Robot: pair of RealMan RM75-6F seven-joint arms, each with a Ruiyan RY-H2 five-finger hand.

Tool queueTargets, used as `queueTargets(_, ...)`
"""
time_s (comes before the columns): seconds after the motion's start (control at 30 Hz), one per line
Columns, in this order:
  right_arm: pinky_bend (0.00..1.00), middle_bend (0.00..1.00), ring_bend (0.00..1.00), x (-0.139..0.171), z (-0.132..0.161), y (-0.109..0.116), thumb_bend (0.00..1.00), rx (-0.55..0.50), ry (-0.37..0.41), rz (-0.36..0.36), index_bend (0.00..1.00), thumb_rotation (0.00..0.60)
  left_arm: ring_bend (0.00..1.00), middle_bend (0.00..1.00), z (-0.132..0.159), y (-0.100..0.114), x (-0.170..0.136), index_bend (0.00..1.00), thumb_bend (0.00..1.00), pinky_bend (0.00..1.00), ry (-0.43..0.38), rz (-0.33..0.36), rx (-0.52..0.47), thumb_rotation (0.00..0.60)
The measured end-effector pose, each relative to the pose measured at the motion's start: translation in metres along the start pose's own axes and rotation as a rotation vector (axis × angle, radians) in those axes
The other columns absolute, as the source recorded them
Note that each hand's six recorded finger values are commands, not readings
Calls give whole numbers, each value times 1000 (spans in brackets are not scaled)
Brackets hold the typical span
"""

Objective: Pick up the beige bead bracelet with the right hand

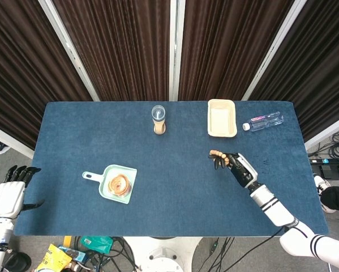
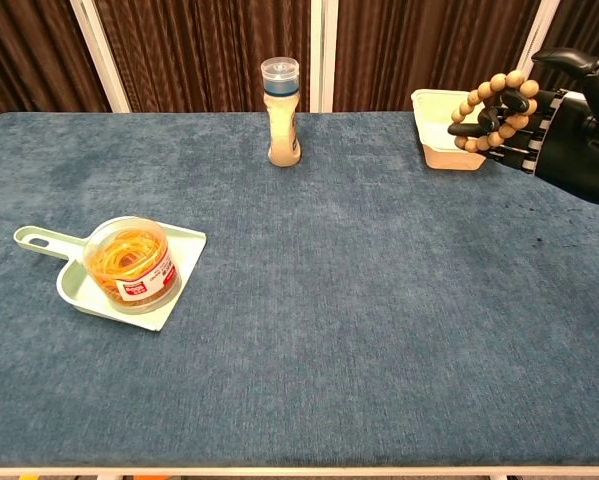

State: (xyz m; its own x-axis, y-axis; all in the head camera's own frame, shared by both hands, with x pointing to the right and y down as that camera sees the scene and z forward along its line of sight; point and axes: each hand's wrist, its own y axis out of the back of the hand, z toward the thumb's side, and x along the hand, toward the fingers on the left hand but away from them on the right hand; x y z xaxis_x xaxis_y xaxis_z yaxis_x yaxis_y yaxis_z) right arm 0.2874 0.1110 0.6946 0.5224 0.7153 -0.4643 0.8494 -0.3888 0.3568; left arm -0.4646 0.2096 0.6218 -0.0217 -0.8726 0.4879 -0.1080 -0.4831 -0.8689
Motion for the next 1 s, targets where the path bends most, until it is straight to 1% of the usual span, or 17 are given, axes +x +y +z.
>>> queueTargets(0.13,0,588,250,0,0,1,455,4,-2,-2,688,199,91,168,0,0,0,189,0,61,0,0,0,600)
queueTargets(0.27,0,588,251,0,1,1,534,12,-4,-5,688,202,91,168,0,0,1,187,0,61,-1,-1,0,600)
queueTargets(0.37,0,588,252,0,1,1,583,13,-4,-7,688,244,91,168,1,-1,1,186,0,61,-2,-2,-1,600)
queueTargets(0.5,0,588,253,1,0,1,597,27,-5,-7,688,283,91,168,0,-1,2,186,0,61,-1,0,-2,600)
queueTargets(0.8,0,590,261,3,-1,1,598,47,-7,-15,688,289,91,168,-1,-2,1,186,0,61,-1,-1,-5,600)
queueTargets(0.87,0,590,261,3,-1,1,563,50,-7,-16,689,289,91,168,-1,-2,1,186,0,61,-1,0,-5,600)
queueTargets(0.93,0,590,261,3,-1,1,500,55,-7,-19,688,288,91,168,-1,-2,1,186,0,61,0,-1,-6,600)
queueTargets(1.0,0,592,261,3,-1,1,494,55,-7,-20,688,288,91,168,-1,-2,1,186,0,61,-1,-1,-5,600)
